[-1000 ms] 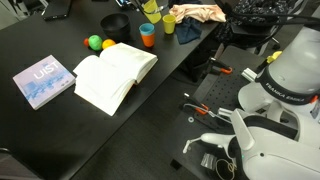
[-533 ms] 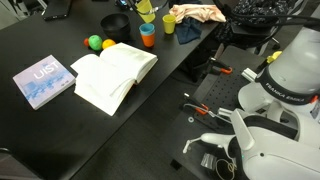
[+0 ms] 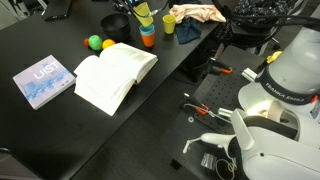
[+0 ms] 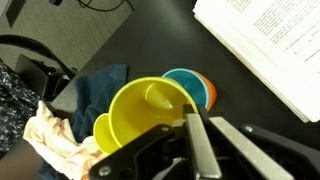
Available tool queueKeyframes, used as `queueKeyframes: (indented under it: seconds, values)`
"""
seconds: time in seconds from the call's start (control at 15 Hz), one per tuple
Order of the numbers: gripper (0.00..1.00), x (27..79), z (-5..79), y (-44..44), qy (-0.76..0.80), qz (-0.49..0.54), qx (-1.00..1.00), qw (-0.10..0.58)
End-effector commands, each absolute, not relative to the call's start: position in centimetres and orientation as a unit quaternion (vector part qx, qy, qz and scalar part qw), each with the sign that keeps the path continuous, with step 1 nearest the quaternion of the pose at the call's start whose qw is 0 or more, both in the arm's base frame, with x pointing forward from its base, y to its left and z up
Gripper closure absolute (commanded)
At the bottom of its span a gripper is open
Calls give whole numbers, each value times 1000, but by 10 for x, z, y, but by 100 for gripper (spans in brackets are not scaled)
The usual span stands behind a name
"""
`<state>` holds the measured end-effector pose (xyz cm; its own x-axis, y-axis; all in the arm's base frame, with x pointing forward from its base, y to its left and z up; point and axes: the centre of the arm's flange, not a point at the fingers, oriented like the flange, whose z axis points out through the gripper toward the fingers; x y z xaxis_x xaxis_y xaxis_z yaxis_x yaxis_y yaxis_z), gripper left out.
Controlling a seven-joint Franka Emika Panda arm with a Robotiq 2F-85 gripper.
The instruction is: Stack the cups together
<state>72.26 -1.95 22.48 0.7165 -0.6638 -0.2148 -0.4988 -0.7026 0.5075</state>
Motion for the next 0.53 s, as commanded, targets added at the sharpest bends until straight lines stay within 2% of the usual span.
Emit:
queueKeyframes:
  seconds: [0.0, 0.47]
  values:
    - [93, 729, 226, -10, -317, -182, 909, 198]
    - [93, 725, 218, -12, -318, -175, 913, 186]
